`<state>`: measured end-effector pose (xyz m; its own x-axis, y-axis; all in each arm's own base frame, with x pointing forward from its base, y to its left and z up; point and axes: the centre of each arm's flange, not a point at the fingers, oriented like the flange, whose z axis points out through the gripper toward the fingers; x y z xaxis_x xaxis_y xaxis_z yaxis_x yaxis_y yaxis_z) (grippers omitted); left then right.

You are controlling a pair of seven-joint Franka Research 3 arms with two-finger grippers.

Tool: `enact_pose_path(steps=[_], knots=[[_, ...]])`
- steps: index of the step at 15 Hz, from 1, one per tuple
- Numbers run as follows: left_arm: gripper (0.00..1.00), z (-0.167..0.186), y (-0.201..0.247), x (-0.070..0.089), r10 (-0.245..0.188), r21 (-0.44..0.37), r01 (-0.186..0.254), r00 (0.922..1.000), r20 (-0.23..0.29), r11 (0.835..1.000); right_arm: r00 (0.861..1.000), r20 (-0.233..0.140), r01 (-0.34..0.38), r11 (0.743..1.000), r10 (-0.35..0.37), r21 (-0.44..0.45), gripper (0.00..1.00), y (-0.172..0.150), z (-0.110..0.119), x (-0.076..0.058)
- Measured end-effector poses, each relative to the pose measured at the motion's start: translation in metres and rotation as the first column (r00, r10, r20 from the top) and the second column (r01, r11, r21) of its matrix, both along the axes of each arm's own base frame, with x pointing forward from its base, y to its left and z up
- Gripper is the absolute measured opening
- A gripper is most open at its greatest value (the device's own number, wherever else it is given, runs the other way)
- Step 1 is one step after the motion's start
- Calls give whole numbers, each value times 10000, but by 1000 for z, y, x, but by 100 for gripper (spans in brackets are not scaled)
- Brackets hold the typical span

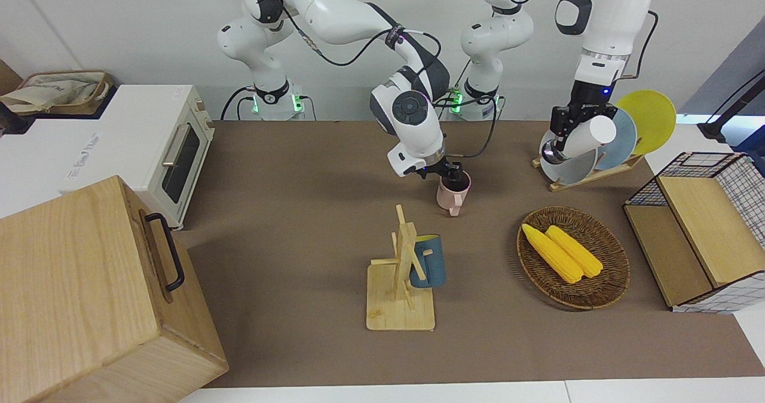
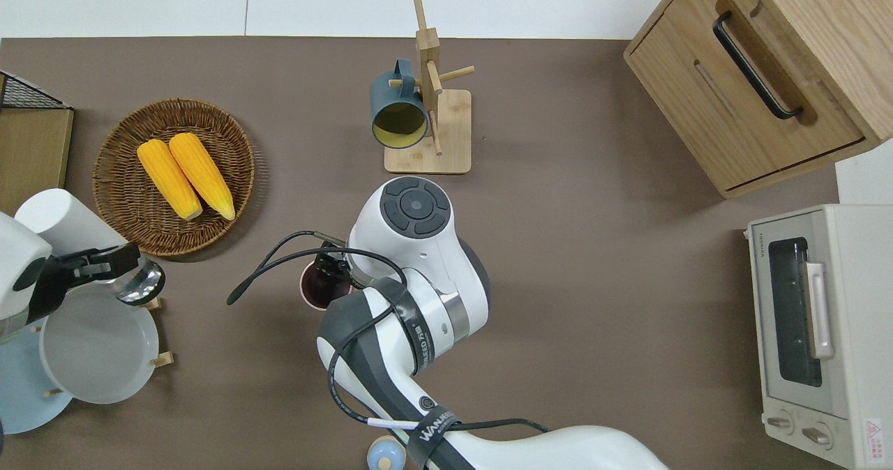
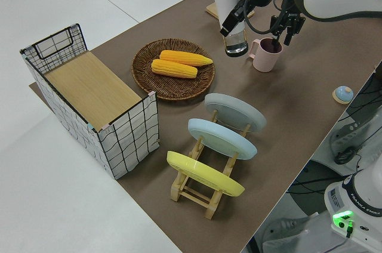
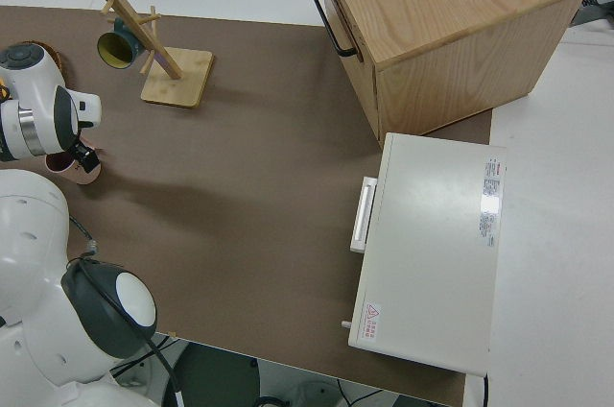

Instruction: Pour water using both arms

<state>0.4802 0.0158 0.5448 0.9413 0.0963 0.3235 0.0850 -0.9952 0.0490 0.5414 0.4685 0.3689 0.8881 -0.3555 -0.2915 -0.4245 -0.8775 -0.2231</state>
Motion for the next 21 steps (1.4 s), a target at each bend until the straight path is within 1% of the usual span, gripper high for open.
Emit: enact_pose_path(steps=[1, 3, 4, 6, 8, 10, 11, 13, 14, 17, 21], knots=[[64, -3, -4, -2, -53, -22, 53, 10000, -47, 10000, 10000, 25, 43, 10000, -43, -11, 98, -4, 6, 4], [64, -9, -13, -8, -188, -38, 187, 9997, -152, 9998, 9998, -139, 104, 9998, -107, -170, 99, -20, 22, 14], [64, -12, -17, -11, -257, -58, 256, 9995, -206, 9997, 9996, -192, 181, 9995, -186, -243, 99, -31, 34, 20], [64, -19, -29, -18, -453, -131, 449, 9985, -309, 9989, 9988, -124, 481, 9986, -484, -229, 99, -64, 74, 32], [64, -23, -42, -25, -648, -204, 640, 9972, -362, 9977, 9979, -179, 617, 9979, -621, -175, 99, -100, 111, 38], [64, -28, -54, -35, -869, -210, 860, 9953, -419, 9961, 9991, -207, 360, 9992, -364, -183, 99, -143, 141, 43], [64, -31, -60, -41, -991, -192, 983, 9940, -463, 9950, 9997, -188, 161, 9995, -166, -264, 99, -165, 152, 46], [64, -39, -76, -53, -1262, -177, 1253, 9902, -594, 9920, 9995, -155, -298, 9982, 290, -515, 99, -211, 165, 52], [64, -42, -84, -57, -1331, -194, 1321, 9889, -662, 9910, 9988, -112, -493, 9967, 486, -646, 99, -229, 168, 55], [64, -57, -114, -68, -1690, -155, 1683, 9809, -962, 9856, 9938, 170, -1075, 9889, 1098, -1023, 99, -281, 174, 65], [64, -77, -145, -81, -1941, 23, 1962, 9715, -1363, 9806, 9770, 673, -1903, 9701, 2021, -1505, 99, -343, 182, 77]])
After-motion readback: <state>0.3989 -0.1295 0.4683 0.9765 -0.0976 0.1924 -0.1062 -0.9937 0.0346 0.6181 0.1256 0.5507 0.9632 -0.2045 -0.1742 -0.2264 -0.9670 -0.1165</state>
